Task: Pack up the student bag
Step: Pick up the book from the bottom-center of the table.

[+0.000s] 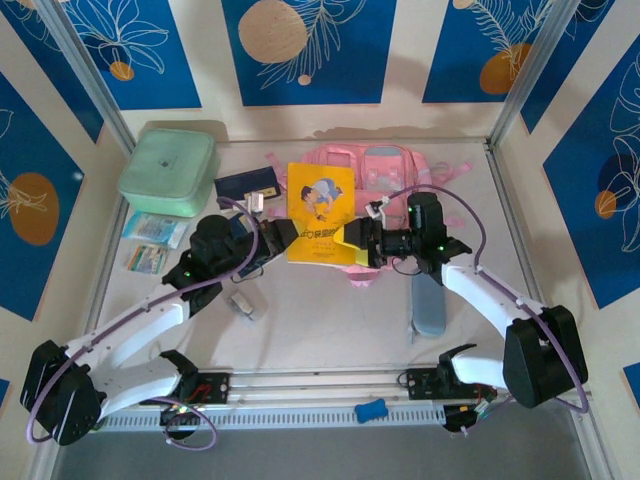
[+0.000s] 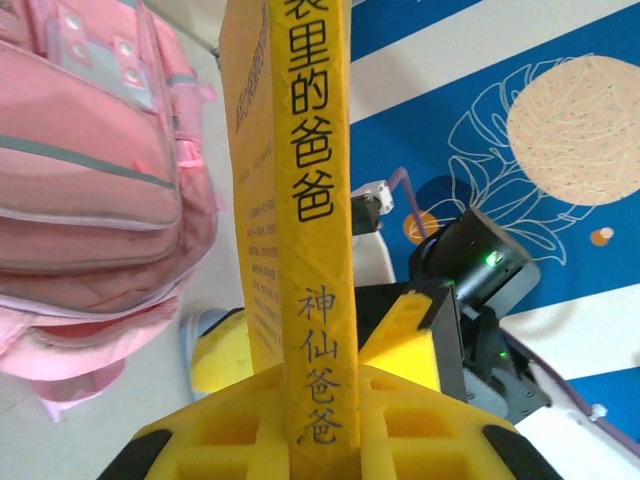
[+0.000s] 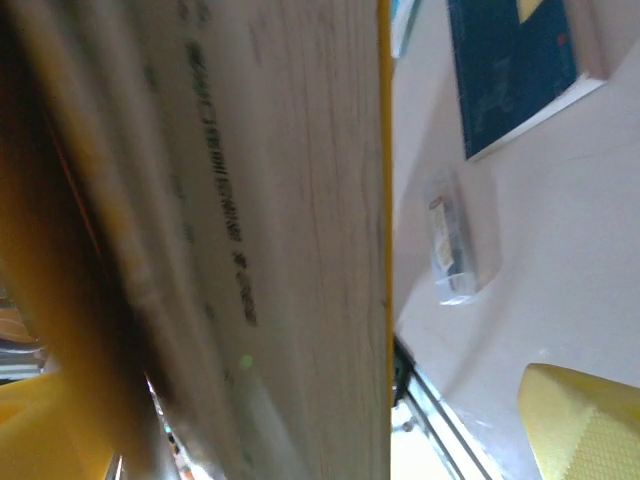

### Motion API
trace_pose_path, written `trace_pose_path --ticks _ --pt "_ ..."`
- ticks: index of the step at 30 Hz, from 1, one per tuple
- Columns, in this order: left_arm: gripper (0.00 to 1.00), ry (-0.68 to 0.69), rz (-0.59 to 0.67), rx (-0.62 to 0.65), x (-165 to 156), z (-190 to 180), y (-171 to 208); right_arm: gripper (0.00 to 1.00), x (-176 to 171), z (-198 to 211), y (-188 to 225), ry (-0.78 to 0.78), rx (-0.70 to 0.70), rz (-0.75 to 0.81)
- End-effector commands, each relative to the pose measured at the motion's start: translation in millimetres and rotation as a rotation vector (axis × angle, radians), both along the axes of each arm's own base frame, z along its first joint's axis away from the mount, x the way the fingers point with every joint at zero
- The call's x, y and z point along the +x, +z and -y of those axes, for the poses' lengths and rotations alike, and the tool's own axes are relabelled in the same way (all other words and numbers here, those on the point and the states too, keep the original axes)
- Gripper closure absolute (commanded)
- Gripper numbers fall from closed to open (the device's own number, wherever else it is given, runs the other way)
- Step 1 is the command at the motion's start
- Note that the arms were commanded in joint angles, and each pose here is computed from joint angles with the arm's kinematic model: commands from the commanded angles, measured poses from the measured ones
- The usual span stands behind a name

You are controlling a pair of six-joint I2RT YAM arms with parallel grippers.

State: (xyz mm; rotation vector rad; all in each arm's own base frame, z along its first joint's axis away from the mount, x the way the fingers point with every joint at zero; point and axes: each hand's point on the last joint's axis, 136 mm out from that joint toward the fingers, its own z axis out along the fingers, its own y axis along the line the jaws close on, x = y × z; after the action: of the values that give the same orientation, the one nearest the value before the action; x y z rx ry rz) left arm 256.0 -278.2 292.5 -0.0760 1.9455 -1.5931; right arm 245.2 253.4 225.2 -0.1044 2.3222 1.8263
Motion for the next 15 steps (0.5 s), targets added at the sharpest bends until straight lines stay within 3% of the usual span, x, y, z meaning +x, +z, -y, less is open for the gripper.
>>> trace_pose_path --ticks 1,5,9,12,15 --pt "1.0 0.0 0.156 -0.136 -1.5 4.0 63.6 0.01 -8.1 -12.6 40.6 0.046 0.117 0.082" --pt "1.0 0.058 0.114 -0.028 5.0 -3.1 38.2 0.01 -12.2 -8.3 61.1 0.025 0.148 0.123" --pt "1.0 0.082 0.088 0.046 6.3 -8.2 22.7 0.02 -14.8 -2.9 65.9 -0.003 0.095 0.141" --pt "1.0 0.089 0.077 0.059 8.1 -8.4 16.5 0.12 -11.8 -0.5 64.8 -0.022 0.063 0.138" --pt "1.0 0.068 0.068 0.078 8.6 -3.3 12.3 0.29 -5.3 -1.4 59.5 -0.031 0.05 0.134"
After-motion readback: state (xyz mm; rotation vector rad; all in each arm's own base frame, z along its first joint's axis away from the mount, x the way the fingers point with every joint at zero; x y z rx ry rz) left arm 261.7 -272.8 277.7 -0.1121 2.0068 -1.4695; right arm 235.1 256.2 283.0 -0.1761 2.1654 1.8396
